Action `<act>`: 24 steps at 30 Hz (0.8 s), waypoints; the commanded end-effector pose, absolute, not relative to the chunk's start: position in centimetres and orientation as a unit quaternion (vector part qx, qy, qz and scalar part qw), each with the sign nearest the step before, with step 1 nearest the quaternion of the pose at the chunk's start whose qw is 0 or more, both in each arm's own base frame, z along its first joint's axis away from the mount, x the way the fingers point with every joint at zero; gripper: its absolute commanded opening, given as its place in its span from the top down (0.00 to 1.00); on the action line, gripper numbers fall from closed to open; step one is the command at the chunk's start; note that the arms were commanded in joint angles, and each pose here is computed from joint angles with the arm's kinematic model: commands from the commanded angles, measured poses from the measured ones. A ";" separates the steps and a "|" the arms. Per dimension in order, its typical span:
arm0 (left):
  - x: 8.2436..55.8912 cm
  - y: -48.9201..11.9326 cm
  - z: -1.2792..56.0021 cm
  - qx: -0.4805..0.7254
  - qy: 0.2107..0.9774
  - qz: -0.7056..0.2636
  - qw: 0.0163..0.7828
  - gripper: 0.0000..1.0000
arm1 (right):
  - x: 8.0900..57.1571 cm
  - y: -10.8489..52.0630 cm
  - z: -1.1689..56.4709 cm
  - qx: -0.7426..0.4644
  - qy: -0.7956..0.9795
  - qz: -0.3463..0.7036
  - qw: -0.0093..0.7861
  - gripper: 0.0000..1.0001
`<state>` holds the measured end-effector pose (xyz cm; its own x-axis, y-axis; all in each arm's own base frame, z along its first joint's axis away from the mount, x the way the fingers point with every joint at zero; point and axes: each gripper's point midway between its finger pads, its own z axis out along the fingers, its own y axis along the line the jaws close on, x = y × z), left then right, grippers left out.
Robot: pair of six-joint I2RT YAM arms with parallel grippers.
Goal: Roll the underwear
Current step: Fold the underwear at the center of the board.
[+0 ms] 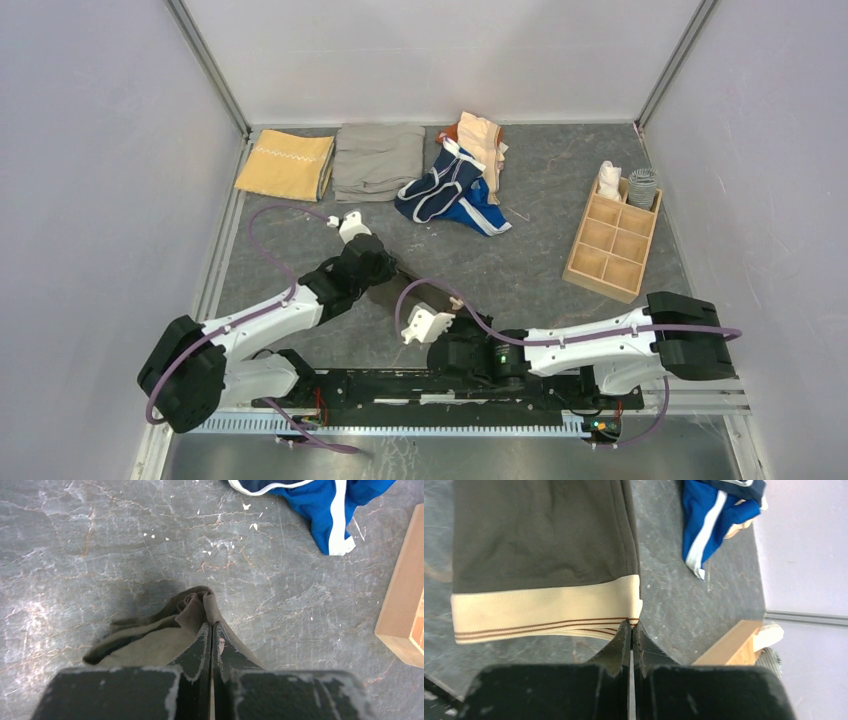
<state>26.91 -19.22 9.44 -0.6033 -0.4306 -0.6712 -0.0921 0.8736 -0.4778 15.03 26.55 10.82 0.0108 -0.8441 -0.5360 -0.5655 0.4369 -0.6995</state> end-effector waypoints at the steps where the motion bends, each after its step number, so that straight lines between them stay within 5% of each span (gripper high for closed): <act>1: 30.0 -20.3 12.7 -0.174 0.842 -0.229 0.456 0.98 | 17.5 25.2 13.8 -0.499 0.670 -0.189 0.517 1.00; 24: 25.5 -17.8 10.2 -0.186 0.842 -0.259 0.435 0.98 | 14.9 26.5 10.3 -0.600 0.623 -0.153 0.478 1.00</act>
